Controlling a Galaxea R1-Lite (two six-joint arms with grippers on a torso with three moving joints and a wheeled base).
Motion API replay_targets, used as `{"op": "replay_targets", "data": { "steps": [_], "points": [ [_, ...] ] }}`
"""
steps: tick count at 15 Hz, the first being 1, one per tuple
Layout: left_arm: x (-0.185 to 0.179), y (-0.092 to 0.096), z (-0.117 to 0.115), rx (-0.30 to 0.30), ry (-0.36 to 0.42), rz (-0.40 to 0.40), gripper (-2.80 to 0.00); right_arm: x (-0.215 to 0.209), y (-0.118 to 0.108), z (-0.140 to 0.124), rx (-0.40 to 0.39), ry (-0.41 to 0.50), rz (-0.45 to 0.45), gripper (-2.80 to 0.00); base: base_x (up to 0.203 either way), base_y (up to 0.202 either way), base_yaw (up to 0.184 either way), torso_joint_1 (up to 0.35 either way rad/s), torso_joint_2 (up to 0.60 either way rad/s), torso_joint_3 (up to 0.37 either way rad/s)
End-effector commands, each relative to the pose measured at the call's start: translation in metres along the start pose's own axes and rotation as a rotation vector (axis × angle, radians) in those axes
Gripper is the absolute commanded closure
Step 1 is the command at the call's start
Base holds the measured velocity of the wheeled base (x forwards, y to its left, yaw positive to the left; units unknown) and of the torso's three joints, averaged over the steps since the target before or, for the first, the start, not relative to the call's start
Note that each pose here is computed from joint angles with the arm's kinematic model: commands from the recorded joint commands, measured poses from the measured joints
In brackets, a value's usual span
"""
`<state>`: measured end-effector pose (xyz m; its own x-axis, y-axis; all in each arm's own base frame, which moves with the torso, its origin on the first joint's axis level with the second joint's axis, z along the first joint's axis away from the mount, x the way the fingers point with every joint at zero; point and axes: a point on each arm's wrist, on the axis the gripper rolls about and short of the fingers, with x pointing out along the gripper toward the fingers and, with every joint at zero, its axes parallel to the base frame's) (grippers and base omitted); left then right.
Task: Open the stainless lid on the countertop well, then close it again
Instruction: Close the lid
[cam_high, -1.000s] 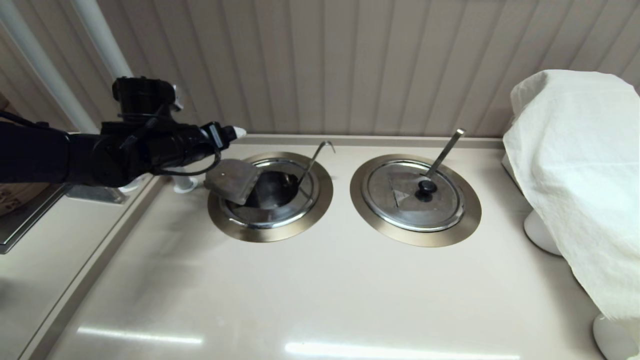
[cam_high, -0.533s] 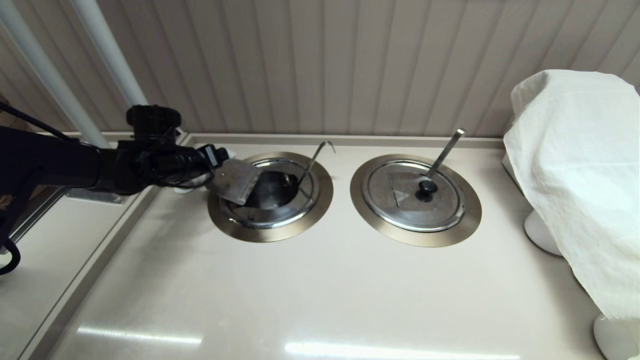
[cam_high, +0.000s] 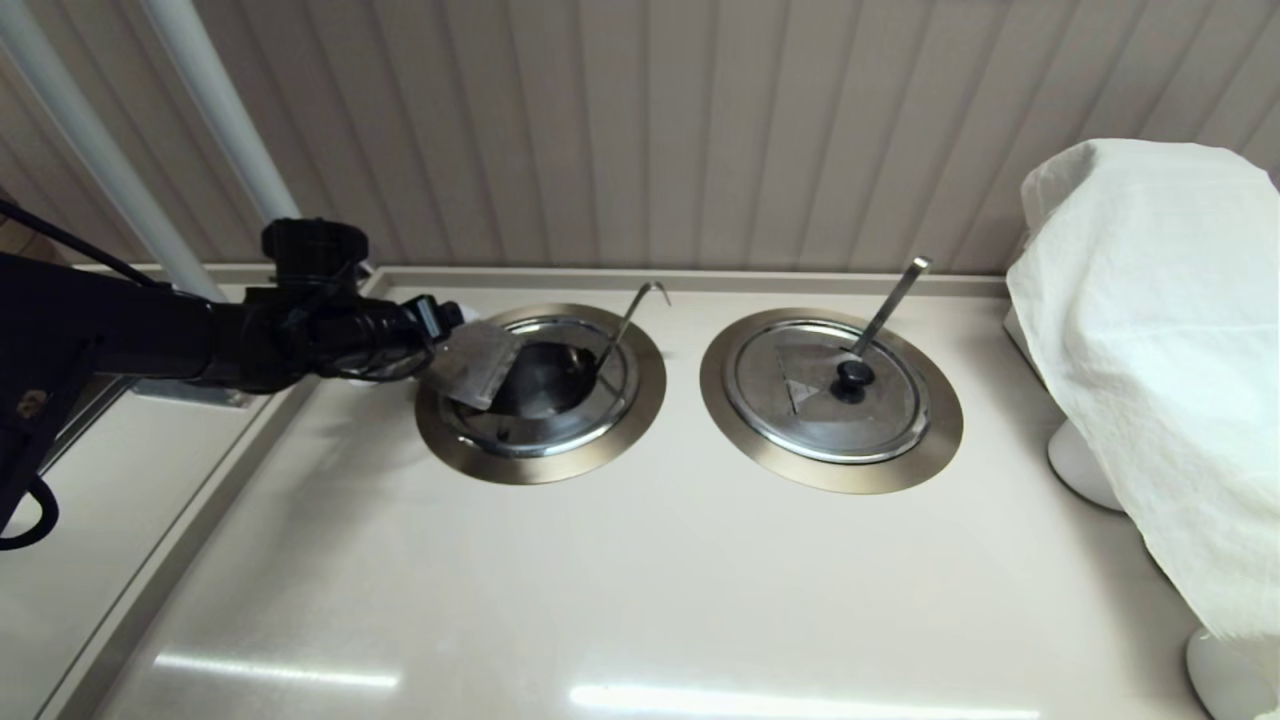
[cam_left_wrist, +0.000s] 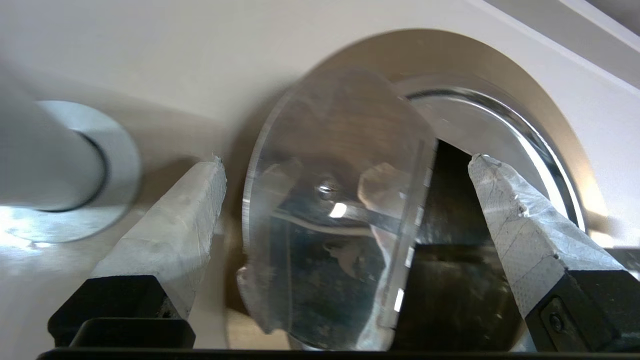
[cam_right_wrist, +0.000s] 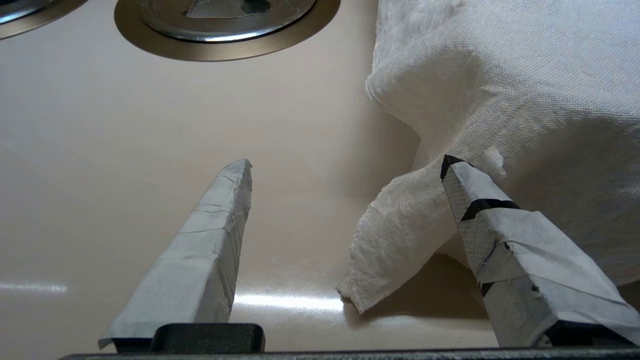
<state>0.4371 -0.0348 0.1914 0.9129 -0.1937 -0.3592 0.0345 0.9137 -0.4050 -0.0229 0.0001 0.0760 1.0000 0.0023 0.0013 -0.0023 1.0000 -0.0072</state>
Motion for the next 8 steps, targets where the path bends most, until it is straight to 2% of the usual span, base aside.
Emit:
{"op": "replay_targets", "data": {
  "steps": [1, 5, 8],
  "points": [
    [-0.003, -0.001, 0.0, -0.006, 0.01, -0.027, -2.8, 0.0, 0.0, 0.0, 0.0, 0.0, 0.001, -2.8, 0.0, 0.0, 0.0, 0.0, 0.0, 0.0],
    [-0.007, -0.011, -0.001, -0.012, 0.016, -0.062, -2.8, 0.0, 0.0, 0.0, 0.0, 0.0, 0.001, -2.8, 0.0, 0.0, 0.0, 0.0, 0.0, 0.0],
    [-0.019, -0.031, 0.003, -0.018, 0.004, -0.105, -2.8, 0.0, 0.0, 0.0, 0.0, 0.0, 0.001, -2.8, 0.0, 0.0, 0.0, 0.0, 0.0, 0.0]
  ]
}}
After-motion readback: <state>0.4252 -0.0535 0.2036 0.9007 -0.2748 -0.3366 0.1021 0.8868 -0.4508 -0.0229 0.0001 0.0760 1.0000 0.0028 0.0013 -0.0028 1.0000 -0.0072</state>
